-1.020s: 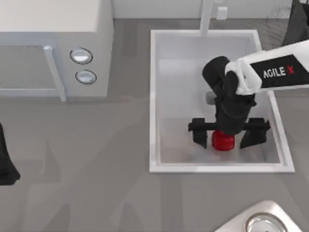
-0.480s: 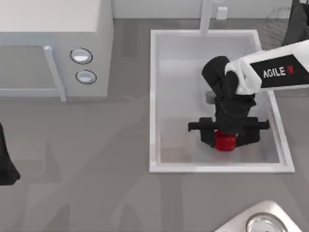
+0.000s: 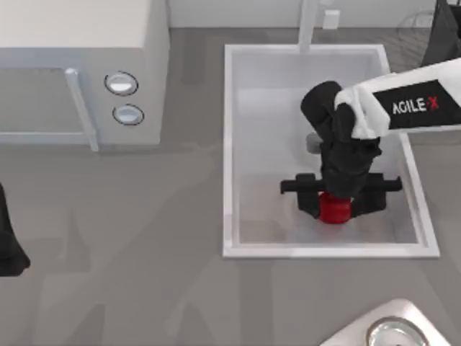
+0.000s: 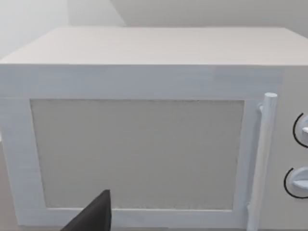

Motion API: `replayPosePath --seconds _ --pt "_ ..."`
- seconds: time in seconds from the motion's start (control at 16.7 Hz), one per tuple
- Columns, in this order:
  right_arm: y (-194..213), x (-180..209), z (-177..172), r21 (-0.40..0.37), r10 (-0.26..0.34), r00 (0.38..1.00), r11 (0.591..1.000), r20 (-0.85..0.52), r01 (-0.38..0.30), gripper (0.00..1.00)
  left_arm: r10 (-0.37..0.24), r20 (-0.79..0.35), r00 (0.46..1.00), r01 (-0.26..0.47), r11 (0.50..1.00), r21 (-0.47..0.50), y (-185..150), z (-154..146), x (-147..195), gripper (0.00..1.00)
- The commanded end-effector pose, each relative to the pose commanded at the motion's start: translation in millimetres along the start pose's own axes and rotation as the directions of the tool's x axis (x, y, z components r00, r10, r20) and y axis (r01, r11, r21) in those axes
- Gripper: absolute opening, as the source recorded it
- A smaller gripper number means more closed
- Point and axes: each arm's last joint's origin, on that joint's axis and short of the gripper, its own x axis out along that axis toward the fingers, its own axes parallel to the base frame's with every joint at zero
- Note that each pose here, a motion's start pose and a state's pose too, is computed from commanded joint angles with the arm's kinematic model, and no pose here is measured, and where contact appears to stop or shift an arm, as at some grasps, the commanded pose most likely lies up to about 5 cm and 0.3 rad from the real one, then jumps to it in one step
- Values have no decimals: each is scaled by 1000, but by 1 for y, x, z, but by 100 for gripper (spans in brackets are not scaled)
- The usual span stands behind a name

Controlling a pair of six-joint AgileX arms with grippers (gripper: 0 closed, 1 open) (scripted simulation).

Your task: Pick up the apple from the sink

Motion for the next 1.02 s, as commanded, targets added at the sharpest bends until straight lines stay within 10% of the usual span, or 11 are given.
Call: replayPosePath --seconds 1.02 --pt "-1 -247 10 0 0 1000 1000 -1 0 0 0 0 1000 0 1000 0 0 0 0 100"
